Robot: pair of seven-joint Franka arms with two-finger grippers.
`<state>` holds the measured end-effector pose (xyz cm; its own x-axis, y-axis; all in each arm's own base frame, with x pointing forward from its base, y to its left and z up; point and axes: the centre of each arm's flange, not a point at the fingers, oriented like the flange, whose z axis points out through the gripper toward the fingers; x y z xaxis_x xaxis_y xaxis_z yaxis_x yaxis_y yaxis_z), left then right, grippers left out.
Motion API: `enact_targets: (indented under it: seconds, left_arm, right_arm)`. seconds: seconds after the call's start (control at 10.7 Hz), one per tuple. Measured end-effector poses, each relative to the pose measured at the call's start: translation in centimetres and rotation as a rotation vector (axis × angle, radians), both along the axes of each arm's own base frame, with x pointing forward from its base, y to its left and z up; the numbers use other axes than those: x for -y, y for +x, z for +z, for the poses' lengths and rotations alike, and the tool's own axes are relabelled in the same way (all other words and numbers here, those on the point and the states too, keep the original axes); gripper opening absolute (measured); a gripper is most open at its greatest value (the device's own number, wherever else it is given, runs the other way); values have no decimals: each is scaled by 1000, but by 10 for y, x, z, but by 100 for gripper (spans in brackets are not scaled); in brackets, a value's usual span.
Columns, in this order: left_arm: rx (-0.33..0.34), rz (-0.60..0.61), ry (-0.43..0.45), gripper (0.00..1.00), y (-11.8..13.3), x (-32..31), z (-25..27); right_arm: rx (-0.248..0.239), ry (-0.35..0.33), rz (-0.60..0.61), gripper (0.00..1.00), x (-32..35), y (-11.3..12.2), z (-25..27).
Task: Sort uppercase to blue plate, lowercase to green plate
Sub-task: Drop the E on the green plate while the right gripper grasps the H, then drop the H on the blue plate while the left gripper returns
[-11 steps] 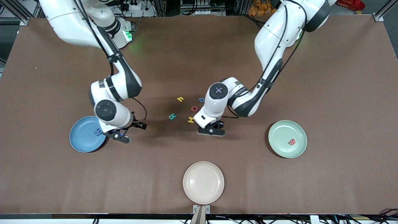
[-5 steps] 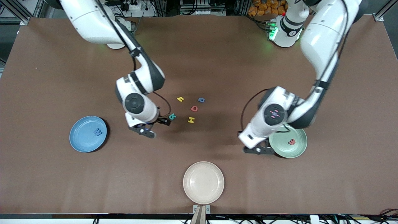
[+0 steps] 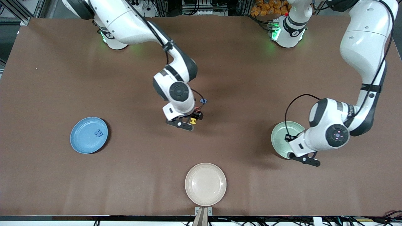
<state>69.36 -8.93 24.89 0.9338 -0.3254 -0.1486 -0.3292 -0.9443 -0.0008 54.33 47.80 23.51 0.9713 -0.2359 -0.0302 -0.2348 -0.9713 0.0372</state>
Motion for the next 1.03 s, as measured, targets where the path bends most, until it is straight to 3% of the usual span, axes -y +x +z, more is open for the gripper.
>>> enact_targets:
  seconds: [0.19,0.65,0.93,1.03]
  left_arm:
    - [-35,7,22,26,-7,-18,-19]
    - [-91,9,38,26,-24,-20,-44]
    - [-77,56,46,60,-23,-9,-39]
    - [-66,74,49,77,-23,4,-34]
  right_arm:
    - [24,-40,55,100,-13,-1,-25]
    - [26,-47,83,100,-18,7,-50]
    - [33,-41,82,100,-18,8,-54]
    - [32,-42,82,100,-17,8,-55]
